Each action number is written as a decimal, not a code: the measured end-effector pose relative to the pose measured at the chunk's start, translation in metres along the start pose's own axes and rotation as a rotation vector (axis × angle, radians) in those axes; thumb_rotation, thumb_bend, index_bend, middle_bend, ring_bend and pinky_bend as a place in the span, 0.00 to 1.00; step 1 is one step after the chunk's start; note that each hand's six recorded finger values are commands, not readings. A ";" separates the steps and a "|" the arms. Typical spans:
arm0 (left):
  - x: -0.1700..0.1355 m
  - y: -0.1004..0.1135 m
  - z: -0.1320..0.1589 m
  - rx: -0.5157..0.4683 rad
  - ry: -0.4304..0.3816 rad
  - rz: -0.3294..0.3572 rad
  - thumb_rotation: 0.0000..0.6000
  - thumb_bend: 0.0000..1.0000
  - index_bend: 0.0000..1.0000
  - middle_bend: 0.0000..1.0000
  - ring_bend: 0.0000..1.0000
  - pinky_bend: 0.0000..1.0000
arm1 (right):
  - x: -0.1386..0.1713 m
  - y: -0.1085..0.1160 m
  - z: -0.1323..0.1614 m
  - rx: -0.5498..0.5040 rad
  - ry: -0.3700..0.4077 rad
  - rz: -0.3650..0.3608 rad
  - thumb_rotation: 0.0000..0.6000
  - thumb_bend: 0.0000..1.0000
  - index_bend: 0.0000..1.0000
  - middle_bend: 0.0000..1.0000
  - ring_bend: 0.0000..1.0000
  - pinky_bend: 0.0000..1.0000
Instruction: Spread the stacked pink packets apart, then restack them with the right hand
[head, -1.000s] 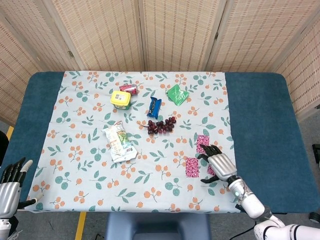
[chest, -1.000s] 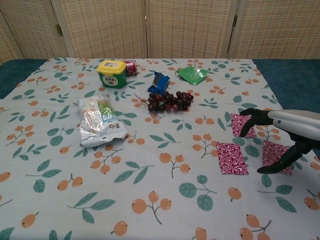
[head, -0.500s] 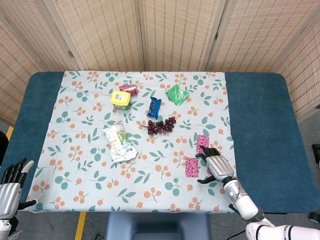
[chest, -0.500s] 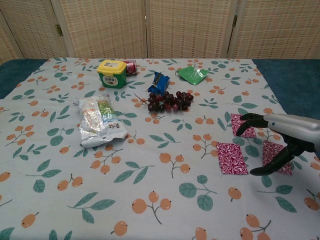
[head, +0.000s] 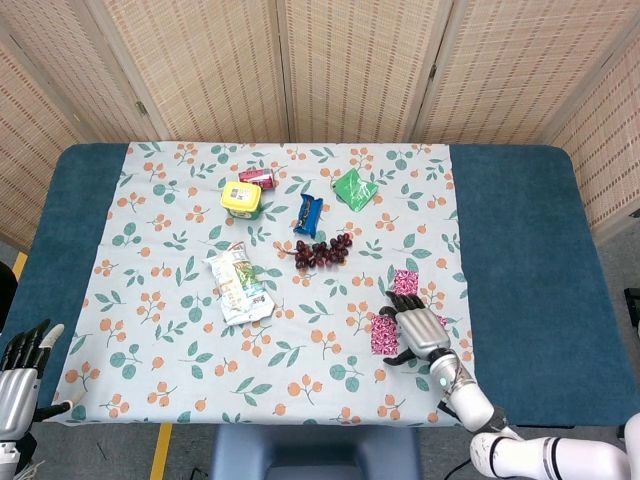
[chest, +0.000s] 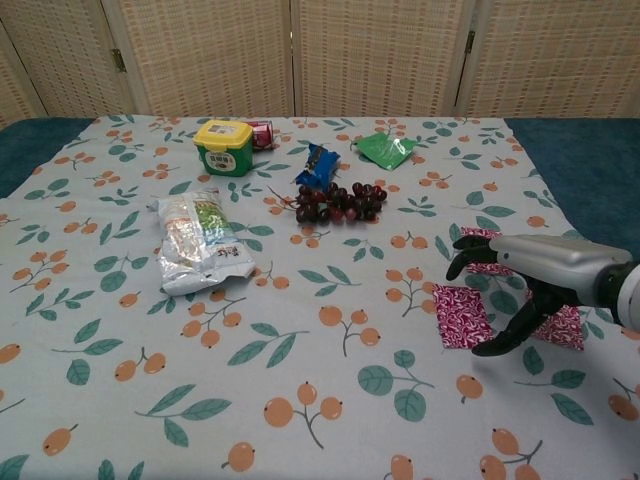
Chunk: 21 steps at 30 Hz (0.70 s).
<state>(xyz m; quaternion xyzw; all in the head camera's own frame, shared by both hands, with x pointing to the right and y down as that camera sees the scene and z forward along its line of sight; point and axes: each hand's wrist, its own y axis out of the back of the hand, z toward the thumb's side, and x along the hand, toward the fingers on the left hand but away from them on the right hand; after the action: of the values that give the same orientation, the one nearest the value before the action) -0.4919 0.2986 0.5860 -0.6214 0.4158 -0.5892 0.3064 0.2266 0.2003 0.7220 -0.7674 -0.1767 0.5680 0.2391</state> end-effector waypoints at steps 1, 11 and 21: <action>0.000 0.000 0.000 0.000 0.000 0.000 1.00 0.19 0.01 0.00 0.03 0.00 | -0.001 0.000 0.000 0.004 -0.002 0.001 0.78 0.08 0.20 0.03 0.00 0.00; 0.001 -0.001 -0.001 -0.001 -0.018 -0.001 1.00 0.19 0.01 0.00 0.03 0.00 | -0.007 -0.004 0.001 0.015 -0.016 -0.002 0.78 0.08 0.20 0.03 0.00 0.00; 0.001 -0.003 -0.002 -0.004 -0.017 -0.004 1.00 0.19 0.01 0.00 0.03 0.00 | -0.011 -0.006 0.002 0.026 -0.024 -0.012 0.78 0.08 0.20 0.03 0.00 0.00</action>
<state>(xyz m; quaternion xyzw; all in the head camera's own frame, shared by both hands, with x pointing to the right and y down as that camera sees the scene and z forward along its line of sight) -0.4932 0.2996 0.5890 -0.6278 0.4131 -0.5836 0.3076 0.2212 0.1997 0.7334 -0.7564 -0.1767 0.5779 0.2503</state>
